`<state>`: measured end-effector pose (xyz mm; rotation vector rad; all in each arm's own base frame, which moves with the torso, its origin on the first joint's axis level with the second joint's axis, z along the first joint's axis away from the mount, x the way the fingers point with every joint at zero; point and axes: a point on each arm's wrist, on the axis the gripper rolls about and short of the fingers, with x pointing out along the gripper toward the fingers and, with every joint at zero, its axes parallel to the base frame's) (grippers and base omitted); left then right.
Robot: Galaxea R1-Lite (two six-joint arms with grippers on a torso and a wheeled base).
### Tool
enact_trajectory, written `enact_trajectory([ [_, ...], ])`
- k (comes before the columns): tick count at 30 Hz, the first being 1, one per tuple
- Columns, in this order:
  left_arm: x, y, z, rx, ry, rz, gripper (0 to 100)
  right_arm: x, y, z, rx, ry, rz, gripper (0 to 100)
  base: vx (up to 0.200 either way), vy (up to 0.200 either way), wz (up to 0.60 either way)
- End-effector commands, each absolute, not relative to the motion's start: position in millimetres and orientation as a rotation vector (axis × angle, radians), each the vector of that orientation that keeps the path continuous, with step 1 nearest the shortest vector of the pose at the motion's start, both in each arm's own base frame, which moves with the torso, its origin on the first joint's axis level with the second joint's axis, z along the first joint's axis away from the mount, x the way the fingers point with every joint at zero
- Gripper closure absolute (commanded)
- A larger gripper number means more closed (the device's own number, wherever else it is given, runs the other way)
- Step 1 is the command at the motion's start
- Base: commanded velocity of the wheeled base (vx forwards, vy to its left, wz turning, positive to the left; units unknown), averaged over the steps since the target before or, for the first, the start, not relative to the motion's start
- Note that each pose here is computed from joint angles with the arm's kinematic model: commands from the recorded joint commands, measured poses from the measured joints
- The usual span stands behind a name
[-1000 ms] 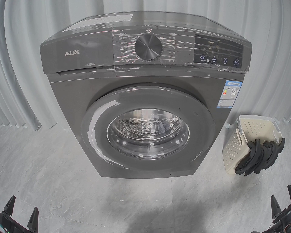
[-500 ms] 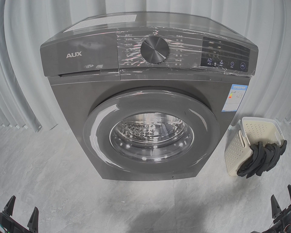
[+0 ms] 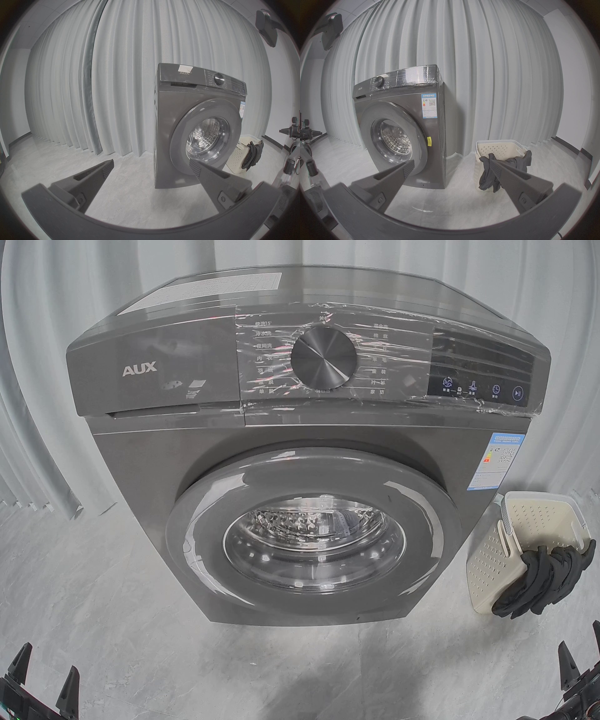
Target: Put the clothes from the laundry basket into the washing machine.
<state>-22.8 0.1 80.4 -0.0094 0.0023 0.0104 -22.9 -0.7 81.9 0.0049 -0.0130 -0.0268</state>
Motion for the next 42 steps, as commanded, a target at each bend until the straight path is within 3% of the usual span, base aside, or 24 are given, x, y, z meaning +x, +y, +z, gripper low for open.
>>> enact_trajectory([
  [1,-22.6,0.1,75.7,-0.009,0.006,0.011,0,-22.8,-0.7,76.6,0.008,-0.011,-0.028,0,0.0,0.0,0.0],
  [4,-22.7,0.1,75.7,-0.009,0.005,0.011,0,-25.5,-0.6,88.0,0.012,-0.071,-0.02,0,0.0,0.0,0.0],
  [7,-22.7,0.1,75.7,-0.009,0.005,0.011,0,-43.7,-0.6,138.4,0.021,-0.239,0.031,0,0.0,0.0,0.0],
  [9,-22.7,0.1,75.7,-0.008,0.005,0.011,0,-41.5,-0.4,154.4,0.025,-0.21,0.127,0,0.0,0.0,0.0],
  [10,-22.7,0.1,75.7,-0.008,0.005,0.011,0,-33.0,0.4,159.0,0.024,-0.126,0.233,0,0.0,0.0,0.0],
  [11,-22.7,0.1,75.7,-0.008,0.005,0.011,0,-33.0,0.4,159.0,0.024,-0.126,0.233,0,0.0,0.0,0.0],
  [12,-22.8,0.1,76.1,-0.006,0.003,0.011,0,-14.2,3.2,162.3,0.029,0.015,0.323,0,0.0,0.0,0.0],
  [14,-22.7,0.1,75.7,-0.006,0.005,0.011,0,9.6,6.9,166.9,0.029,0.132,0.38,0,0.0,0.0,0.0],
  [20,-22.8,0.1,76.1,-0.008,0.003,0.011,0,73.9,25.9,180.7,0.03,0.248,0.57,0,0.0,0.0,0.0],
  [34,-22.7,0.1,76.1,-0.009,0.005,0.011,0,153.6,51.7,181.9,0.033,0.412,0.598,0,0.0,0.0,0.0],
  [42,-22.6,0.1,75.7,-0.009,0.006,0.011,0,183.4,57.3,177.1,0.035,0.416,0.579,0,0.0,0.0,0.0],
])
